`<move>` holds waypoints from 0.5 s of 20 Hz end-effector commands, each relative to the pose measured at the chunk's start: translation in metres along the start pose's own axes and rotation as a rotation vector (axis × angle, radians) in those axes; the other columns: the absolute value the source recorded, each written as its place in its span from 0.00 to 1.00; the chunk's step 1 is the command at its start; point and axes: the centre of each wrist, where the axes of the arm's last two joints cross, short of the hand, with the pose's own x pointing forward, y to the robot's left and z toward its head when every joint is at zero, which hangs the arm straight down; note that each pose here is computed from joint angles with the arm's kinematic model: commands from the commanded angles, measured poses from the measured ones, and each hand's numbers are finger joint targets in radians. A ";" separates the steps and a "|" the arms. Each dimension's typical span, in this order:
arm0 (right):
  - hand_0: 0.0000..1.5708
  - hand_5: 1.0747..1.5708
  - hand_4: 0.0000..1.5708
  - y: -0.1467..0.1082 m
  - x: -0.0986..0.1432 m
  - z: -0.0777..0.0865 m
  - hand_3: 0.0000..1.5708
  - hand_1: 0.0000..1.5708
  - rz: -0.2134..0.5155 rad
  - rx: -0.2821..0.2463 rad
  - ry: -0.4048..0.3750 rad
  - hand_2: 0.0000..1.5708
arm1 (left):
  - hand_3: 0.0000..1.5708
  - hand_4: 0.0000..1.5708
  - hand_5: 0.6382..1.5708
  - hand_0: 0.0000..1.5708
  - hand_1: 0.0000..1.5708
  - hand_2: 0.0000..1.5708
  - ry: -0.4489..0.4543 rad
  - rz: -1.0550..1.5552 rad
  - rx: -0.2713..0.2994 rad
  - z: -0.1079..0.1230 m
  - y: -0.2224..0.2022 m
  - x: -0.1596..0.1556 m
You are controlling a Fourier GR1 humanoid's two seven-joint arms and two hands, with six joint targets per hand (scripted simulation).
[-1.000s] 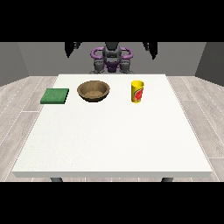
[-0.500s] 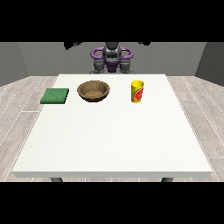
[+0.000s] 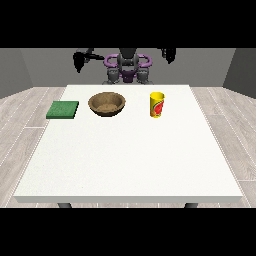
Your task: Pick the cup and pour the ball into the bowl, then pick the bowl and place it on the pad
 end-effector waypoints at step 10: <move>0.00 0.98 0.00 -0.024 -0.007 -0.040 0.00 0.00 0.018 0.040 -0.151 0.00 | 0.00 0.00 0.66 0.00 0.00 0.00 -0.081 -0.128 0.043 -0.041 0.043 -0.049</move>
